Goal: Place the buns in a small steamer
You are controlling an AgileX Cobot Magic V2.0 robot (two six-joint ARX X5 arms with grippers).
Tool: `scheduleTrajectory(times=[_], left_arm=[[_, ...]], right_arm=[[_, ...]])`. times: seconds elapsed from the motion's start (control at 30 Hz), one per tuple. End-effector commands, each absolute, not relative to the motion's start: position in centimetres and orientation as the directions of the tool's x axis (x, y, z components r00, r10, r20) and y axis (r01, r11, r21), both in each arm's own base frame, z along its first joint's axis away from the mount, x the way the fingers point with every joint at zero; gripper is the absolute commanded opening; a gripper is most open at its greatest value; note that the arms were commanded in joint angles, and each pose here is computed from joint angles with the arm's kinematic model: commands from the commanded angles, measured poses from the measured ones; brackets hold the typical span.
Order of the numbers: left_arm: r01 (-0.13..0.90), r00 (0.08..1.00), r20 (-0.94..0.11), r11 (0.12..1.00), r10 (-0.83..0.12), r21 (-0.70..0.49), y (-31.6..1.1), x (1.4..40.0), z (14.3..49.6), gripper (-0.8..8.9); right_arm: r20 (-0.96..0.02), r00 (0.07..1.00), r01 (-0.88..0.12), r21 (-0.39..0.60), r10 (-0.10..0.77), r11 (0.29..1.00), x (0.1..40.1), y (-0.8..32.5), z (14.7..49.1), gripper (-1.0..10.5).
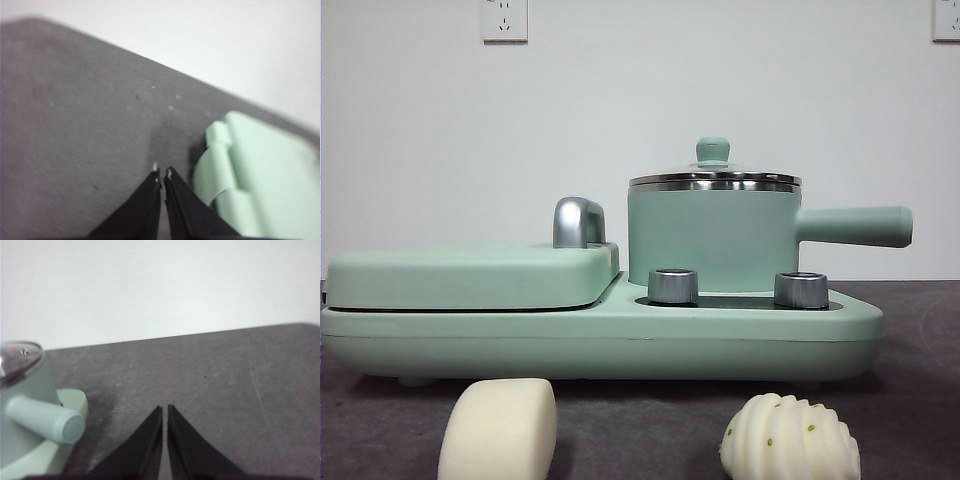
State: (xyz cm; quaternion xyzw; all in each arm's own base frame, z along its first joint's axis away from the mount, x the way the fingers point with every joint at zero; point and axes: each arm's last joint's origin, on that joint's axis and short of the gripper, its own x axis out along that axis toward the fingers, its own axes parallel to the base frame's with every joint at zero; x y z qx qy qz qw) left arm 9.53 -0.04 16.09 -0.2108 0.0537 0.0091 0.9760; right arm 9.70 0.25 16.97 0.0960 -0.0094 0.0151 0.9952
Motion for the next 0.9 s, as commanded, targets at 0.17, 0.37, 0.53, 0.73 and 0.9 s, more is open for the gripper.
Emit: scheduleTrajectory(times=[0.17,0.37,0.53,0.73,0.9], left_arm=[[-0.011,1.0,-0.02,0.72,-0.004,-0.694,0.0,9.7,16.5,0.16],[0.128,0.988,0.155,0.711,-0.027,-0.692,-0.1,9.4,19.0,0.16],[0.147,0.982,0.186,0.735,-0.029,-0.662,-0.1,8.8,22.3,0.16],[0.171,0.984,0.149,0.792,-0.102,-0.587,-0.3,9.0,26.8,0.16],[0.232,0.972,0.077,0.842,-0.223,-0.487,-0.7,10.2,30.6,0.16]], right_arm=[[0.055,0.998,-0.043,0.393,0.023,0.919,9.7,0.2,17.4,0.1],[0.116,0.992,-0.101,0.462,0.053,0.881,9.0,0.3,20.2,0.1],[0.085,0.99,-0.143,0.459,0.116,0.877,8.5,0.5,23.6,0.1],[0.036,0.962,-0.263,0.403,0.272,0.876,9.4,0.9,28.2,0.1],[0.006,0.921,-0.365,0.354,0.389,0.861,11.0,1.3,31.4,0.1]])
